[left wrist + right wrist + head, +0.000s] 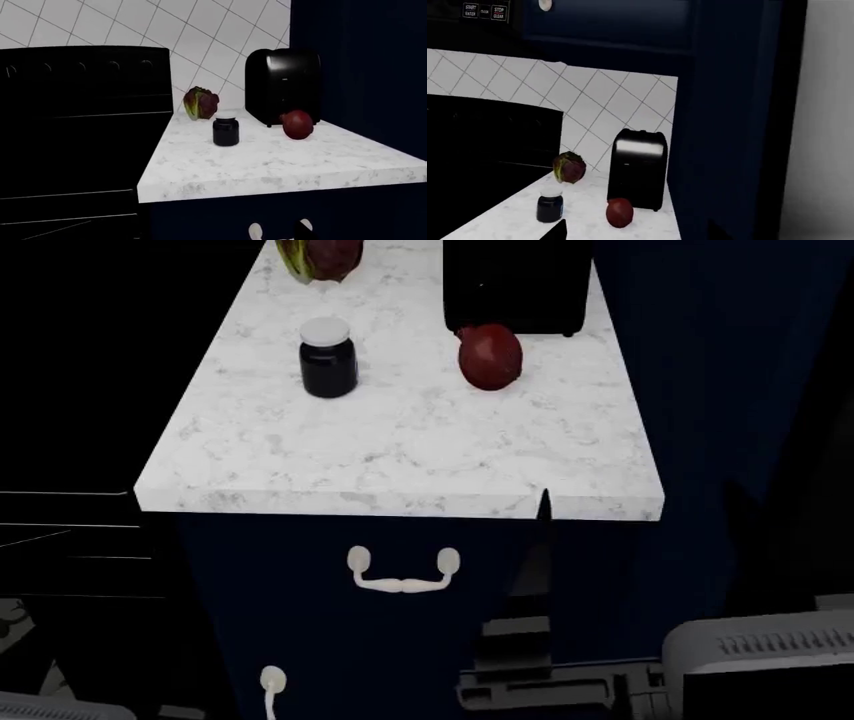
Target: Close the fridge doors
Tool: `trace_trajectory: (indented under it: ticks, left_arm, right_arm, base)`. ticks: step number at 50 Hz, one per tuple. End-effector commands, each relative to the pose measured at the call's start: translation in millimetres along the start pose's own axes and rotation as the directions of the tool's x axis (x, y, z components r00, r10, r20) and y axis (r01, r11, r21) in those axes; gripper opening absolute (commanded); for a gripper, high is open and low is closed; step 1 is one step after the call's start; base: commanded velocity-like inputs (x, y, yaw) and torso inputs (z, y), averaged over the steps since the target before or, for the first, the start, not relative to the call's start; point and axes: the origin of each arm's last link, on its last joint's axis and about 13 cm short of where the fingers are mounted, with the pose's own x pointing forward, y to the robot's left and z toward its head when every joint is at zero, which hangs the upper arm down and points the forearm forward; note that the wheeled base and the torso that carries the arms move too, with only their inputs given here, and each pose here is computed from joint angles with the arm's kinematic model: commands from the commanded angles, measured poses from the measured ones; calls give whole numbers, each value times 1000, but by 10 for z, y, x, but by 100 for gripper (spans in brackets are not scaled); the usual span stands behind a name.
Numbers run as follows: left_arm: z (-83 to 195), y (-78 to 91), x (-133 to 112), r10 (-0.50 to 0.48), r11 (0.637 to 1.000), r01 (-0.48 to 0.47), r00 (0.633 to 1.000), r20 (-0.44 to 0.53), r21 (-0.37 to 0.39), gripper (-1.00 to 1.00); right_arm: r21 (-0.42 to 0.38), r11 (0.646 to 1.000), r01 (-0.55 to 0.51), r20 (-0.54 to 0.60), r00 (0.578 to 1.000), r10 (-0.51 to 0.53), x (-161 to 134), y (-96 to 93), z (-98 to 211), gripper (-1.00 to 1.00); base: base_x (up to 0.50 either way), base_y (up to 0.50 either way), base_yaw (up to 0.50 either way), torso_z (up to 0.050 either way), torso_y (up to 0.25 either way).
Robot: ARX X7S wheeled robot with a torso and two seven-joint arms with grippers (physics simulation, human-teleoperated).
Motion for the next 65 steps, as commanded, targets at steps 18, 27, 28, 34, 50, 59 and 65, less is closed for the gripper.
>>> trace_trajectory:
  ticks: [18,27,28,34,50,59,65]
  left_arm:
    - [6,-2,-7,3,1000,-3,1000,16,7,100]
    - [12,-2,-12,7,1000,-7,1000,14,8,100]
    - [13,-2,-12,7,1000,-8,1000,14,8,100]
    - [8,0,-9,6,1000,-6,1000,16,6,100]
    - [2,-3,-5,2,1000,-2,1000,17,7,100]
    - [13,-1,-14,7,1000,-7,1000,23,5,100]
    - [10,1,-16,9,1000,-9,1000,22,6,100]
  right_arm:
    - [84,983,-163,47,986,160,10,277,-620,100]
    - [91,987,-133,43,991,130,-4,228,-601,100]
    - [91,987,-132,42,991,128,-4,227,-600,100]
    - [96,987,-127,40,992,123,-8,222,-588,100]
    - [105,986,-128,27,992,126,23,214,-579,100]
    - [104,987,-126,22,992,124,17,214,-588,100]
    - [84,988,-127,33,992,125,16,215,-587,100]
  base:
    - [0,0,0,0,0]
    - [-237,0,0,0,0]
    - [-437,0,0,0,0]
    - [-446,0,0,0,0]
    - [-452,-189,0,0,0]
    - [-440,-361,0,0,0]
    - [-375,-393,0,0,0]
